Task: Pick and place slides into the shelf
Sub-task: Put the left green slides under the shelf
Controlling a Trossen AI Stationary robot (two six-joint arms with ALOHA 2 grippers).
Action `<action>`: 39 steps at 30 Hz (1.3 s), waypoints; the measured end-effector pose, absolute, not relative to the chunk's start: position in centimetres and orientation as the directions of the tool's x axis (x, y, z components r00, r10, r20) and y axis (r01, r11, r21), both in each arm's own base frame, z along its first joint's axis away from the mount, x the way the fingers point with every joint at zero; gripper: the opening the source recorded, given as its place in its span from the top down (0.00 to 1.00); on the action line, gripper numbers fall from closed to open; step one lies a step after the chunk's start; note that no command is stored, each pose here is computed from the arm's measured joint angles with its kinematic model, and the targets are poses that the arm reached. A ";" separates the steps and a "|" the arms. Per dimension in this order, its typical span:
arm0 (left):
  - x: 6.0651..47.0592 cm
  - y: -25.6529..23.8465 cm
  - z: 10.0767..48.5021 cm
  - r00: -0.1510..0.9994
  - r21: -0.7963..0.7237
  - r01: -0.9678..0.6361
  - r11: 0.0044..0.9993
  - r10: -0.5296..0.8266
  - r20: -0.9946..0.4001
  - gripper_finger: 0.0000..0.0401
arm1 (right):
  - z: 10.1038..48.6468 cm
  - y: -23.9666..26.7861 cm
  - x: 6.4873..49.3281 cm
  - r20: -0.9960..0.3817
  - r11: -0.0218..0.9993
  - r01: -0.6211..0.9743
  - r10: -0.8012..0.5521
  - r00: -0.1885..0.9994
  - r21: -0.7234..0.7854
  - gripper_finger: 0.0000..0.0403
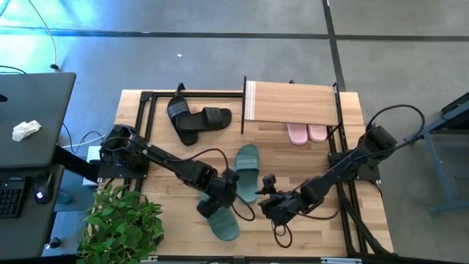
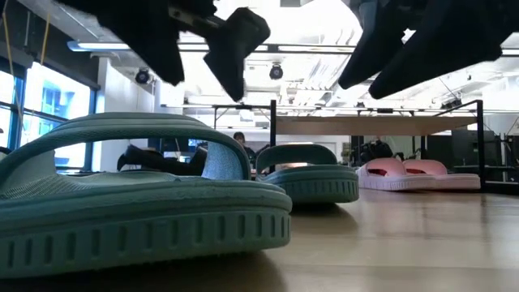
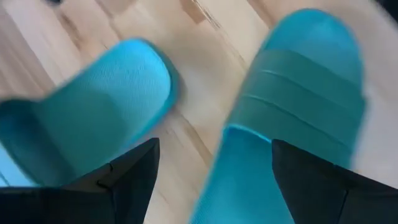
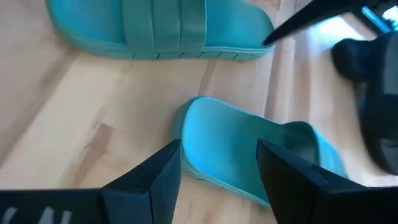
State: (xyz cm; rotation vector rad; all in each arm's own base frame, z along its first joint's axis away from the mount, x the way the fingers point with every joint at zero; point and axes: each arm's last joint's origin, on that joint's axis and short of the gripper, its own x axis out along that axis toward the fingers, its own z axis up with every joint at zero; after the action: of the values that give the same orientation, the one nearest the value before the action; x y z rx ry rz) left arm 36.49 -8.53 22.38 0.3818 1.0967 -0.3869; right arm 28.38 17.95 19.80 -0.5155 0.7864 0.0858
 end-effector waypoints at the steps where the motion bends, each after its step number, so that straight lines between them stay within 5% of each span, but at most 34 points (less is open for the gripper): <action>1: 36.5 -8.4 22.9 0.385 0.071 0.462 0.884 -0.128 -0.914 0.28 | 19.8 17.9 28.4 -0.705 0.882 -0.269 -0.094 0.703 -0.386 0.52; 12: 36.3 -5.8 23.0 0.227 -0.365 0.352 0.862 -0.457 -0.860 0.28 | 19.4 17.4 28.5 -0.794 0.924 -0.336 0.064 0.604 -0.181 0.52; 39: 36.5 -8.1 16.6 0.233 -0.531 0.129 0.838 -0.546 -0.805 0.28 | 19.3 17.6 28.3 -0.818 0.908 -0.397 0.125 0.562 -0.134 0.52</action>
State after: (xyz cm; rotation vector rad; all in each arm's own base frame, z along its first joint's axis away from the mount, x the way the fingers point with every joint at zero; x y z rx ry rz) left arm 36.52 -8.07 16.62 -0.3919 1.2578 -0.4800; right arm 28.27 17.57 19.27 -0.3203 0.9269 0.3135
